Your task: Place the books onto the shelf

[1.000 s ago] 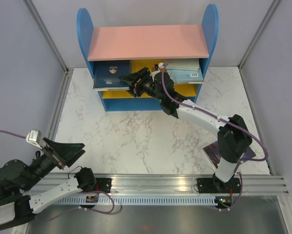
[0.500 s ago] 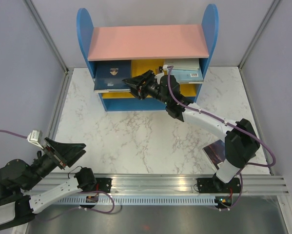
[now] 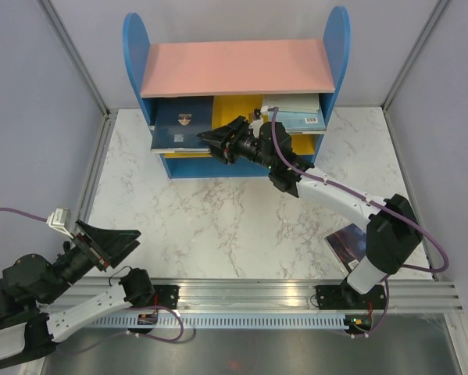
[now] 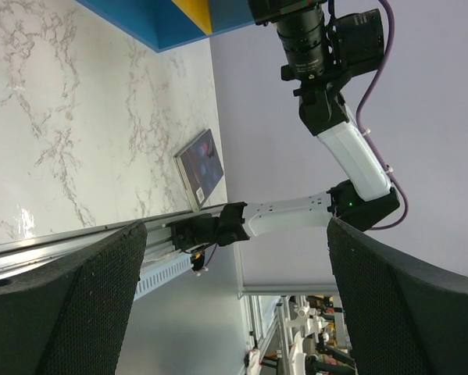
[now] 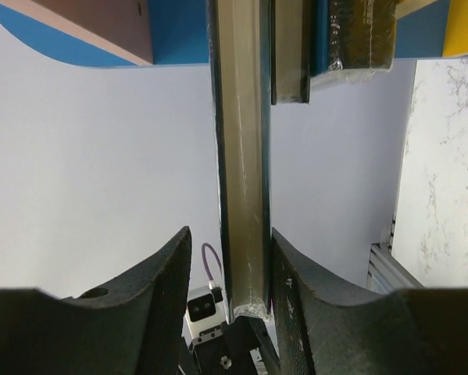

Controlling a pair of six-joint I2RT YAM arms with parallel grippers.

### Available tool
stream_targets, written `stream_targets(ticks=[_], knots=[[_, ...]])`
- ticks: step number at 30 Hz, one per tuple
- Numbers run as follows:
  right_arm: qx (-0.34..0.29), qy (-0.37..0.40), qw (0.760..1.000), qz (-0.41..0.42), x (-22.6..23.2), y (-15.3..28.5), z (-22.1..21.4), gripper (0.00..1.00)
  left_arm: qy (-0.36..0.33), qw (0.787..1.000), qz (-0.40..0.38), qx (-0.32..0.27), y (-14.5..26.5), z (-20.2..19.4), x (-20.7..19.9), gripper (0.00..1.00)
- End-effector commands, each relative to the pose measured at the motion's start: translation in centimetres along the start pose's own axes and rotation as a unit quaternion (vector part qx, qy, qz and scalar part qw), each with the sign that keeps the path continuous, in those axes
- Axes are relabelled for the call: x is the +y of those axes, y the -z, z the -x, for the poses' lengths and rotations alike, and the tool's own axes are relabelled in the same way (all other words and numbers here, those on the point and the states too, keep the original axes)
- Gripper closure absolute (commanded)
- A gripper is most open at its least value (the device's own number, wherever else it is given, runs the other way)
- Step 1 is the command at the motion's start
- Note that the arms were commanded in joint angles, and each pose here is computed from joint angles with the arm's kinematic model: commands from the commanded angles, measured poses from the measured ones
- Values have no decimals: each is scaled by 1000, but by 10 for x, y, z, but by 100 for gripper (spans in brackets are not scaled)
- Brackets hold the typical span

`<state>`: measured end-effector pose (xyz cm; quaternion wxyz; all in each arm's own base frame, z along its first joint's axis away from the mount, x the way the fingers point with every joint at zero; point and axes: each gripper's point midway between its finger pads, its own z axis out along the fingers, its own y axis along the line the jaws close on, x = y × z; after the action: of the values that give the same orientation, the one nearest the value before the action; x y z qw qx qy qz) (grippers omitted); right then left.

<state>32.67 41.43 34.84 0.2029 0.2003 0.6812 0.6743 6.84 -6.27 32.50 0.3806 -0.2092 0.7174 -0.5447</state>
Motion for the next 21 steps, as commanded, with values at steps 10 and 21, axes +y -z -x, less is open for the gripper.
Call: stream_targets(ticks=[10, 21], knots=[[32, 11, 999, 43, 36, 19, -19, 100, 17, 999, 15, -26, -6, 6, 7, 2], [15, 12, 998, 67, 57, -22, 3, 100, 18, 999, 15, -33, -6, 9, 8, 2]])
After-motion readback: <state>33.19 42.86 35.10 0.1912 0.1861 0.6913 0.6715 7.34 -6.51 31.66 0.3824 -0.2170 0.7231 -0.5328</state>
